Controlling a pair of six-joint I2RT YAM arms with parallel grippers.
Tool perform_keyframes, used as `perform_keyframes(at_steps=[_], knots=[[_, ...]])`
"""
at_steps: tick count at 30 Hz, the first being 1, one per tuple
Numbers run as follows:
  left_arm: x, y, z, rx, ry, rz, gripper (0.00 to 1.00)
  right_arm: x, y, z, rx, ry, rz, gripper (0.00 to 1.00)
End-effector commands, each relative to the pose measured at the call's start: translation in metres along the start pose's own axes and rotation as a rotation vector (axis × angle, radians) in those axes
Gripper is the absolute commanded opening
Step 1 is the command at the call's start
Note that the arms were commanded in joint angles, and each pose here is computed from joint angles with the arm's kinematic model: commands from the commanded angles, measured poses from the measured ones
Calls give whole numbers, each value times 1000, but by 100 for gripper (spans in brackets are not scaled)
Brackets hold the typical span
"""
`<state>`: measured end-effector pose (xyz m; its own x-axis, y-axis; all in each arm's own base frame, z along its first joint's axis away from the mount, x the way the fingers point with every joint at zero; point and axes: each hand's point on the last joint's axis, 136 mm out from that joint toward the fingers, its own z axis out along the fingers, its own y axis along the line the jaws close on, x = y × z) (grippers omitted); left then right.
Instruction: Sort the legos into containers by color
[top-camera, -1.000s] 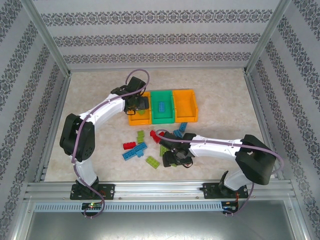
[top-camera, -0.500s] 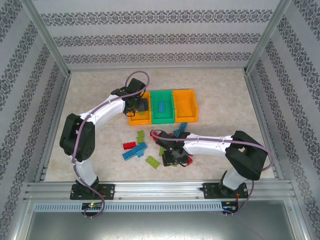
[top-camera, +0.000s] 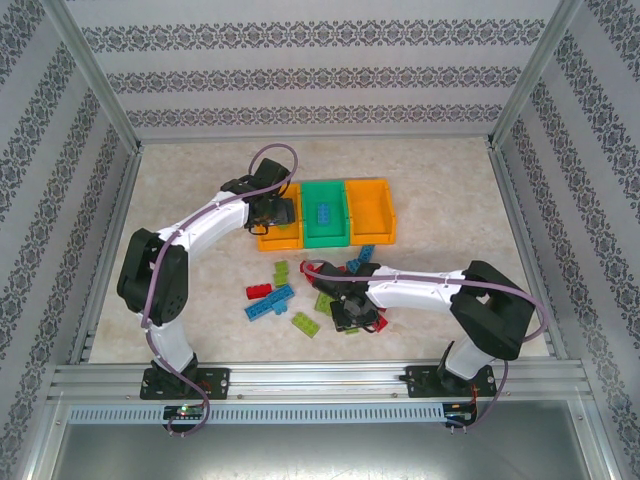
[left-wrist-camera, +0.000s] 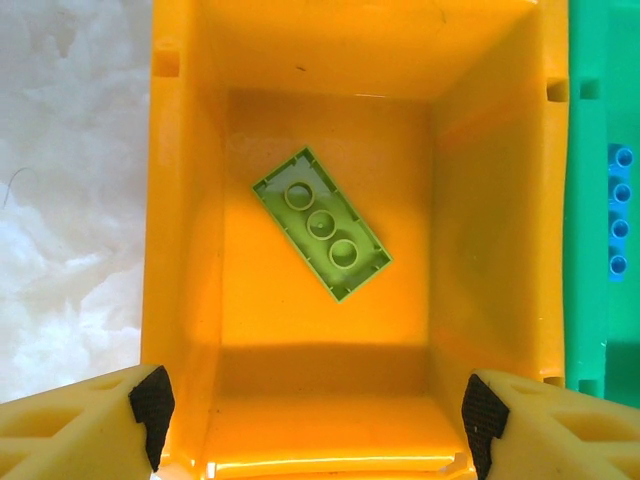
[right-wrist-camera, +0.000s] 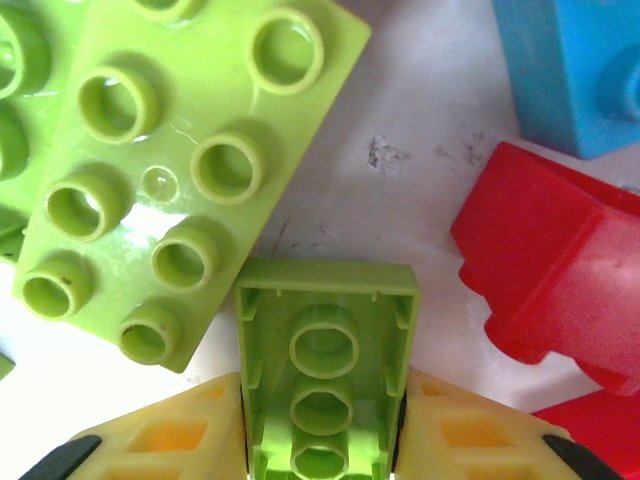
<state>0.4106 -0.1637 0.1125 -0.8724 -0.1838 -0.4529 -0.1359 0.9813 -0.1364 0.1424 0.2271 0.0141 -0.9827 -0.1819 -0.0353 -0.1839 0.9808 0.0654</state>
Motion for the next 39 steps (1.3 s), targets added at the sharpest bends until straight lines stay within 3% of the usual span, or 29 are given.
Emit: perform_keyframes(at_steps=[1,12,26,32,39], knots=[[-8,9,-14,-17,-43,-24,78,-6,-3,-11,-7,-49,-4,33],[0,22,-24,-42,-57,-31,79,-53,3,-70,-138,-232,1,31],[44,57,-40,-89,-35,-65,82,-202,87,-143,-499,-454,-76,31],[76,73,-41,-93,8,-108,83,-257,103,-137,-530,-470,-65,30],[102,80,-48,-68,47,-161,84,-297,107,-109,-497,-443,-52,36]])
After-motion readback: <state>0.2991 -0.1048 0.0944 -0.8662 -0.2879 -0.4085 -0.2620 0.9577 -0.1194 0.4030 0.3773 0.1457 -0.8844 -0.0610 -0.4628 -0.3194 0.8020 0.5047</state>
